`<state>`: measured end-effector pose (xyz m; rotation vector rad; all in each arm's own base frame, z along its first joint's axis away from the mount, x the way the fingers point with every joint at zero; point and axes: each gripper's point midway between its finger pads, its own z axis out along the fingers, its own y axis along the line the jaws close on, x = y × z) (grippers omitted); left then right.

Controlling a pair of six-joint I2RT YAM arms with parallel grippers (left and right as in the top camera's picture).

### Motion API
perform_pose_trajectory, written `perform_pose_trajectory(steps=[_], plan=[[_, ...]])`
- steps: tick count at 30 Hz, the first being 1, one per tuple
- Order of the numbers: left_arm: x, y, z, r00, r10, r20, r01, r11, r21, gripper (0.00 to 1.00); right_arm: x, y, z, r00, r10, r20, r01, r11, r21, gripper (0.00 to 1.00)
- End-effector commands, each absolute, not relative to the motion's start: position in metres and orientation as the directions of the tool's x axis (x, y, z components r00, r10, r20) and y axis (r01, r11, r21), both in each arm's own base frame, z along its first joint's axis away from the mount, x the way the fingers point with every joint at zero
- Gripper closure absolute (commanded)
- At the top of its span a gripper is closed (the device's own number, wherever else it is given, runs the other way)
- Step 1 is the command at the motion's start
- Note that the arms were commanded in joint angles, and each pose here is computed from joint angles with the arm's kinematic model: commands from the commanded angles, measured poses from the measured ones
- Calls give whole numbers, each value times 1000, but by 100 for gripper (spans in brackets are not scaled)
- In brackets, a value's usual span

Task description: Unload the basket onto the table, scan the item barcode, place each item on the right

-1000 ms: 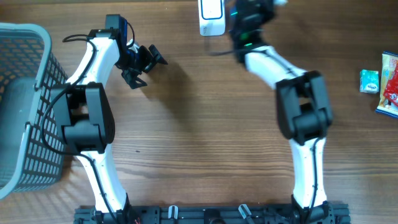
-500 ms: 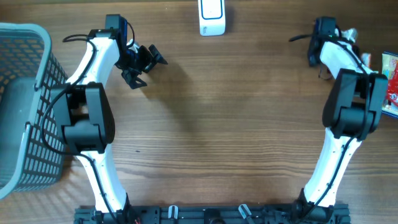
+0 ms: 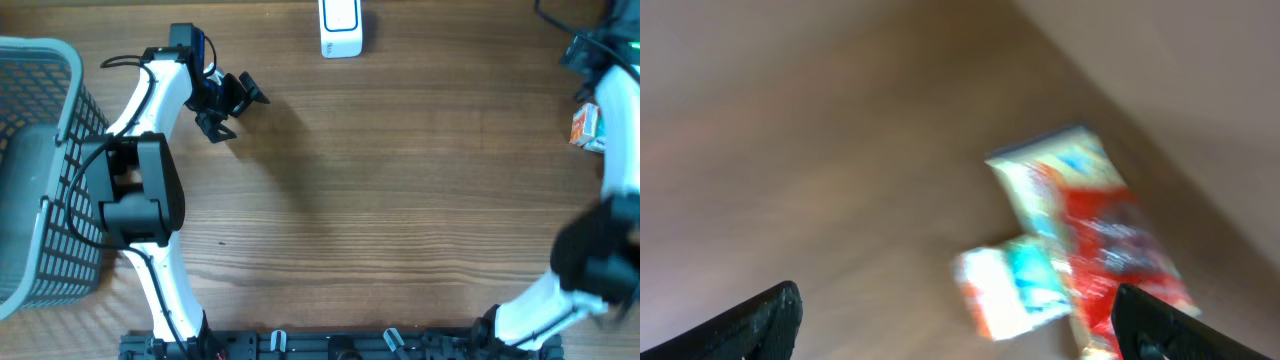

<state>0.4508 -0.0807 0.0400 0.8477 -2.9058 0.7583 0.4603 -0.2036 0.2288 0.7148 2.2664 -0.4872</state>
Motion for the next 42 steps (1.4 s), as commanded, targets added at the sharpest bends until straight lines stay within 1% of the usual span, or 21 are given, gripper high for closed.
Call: perform_pose_trajectory(steps=[1,2,5,7,10,12,15,19,21,24,27,28,29,31,32,33,35,36,38,42], plan=[[451,-79,49,-860,-495,129,-494,740,-457,0,434,-112,328,-530,354,-771,310,927,213,0],[451,-79,49,-860,-495,129,-494,740,-457,0,399,-83,347,-559,358,-748,231,933,275,0],[451,-79,49,-860,-495,129,-494,740,-457,0,323,-23,354,-680,361,-638,105,909,402,0],[451,-79,49,-860,-495,129,-494,740,-457,0,266,14,347,-752,239,-615,-26,921,389,0],[451,-79,49,-860,-495,129,-494,740,-457,0,222,29,331,-771,250,-585,-15,913,409,0],[451,-79,49,-860,-495,129,-494,740,-457,0,203,33,321,-762,344,-548,63,882,467,0],[451,-79,49,-860,-495,129,-494,740,-456,0,200,34,320,-754,398,-522,108,859,500,0],[451,-79,49,-859,-495,129,-494,740,-457,0,202,33,314,-774,403,-488,130,856,501,0],[451,-79,49,-860,-495,129,-494,740,-457,0,194,33,303,-805,407,-432,167,853,494,0],[451,-79,49,-860,-495,129,-494,740,-457,0,195,32,299,-807,407,-427,172,854,491,0],[451,-79,49,-860,-495,129,-494,740,-457,0,195,30,273,-832,415,-368,212,851,480,0],[451,-79,49,-860,-495,129,-494,740,-457,0,195,31,253,-847,424,-322,237,841,486,0],[451,-79,49,-860,-495,129,-494,740,-457,0,200,33,235,-855,427,-293,241,829,504,0],[451,-79,49,-860,-495,129,-494,740,-457,0,211,41,211,-864,418,-280,210,805,555,0],[451,-79,49,-860,-495,129,-494,740,-457,0,219,47,199,-861,398,-316,155,798,582,0],[451,-79,49,-860,-495,129,-494,740,-457,0,227,57,192,-840,365,-401,58,795,604,0],[451,-79,49,-860,-495,129,-494,740,-457,0,227,82,192,-741,301,-600,-168,782,600,0],[451,-79,49,-860,-495,129,-494,740,-457,0,224,90,194,-688,274,-672,-251,779,575,0],[451,-79,49,-860,-495,129,-494,740,-456,0,218,97,196,-590,247,-768,-353,777,521,0],[451,-79,49,-860,-495,129,-494,740,-457,0,217,79,189,-503,265,-823,-301,838,454,0]])
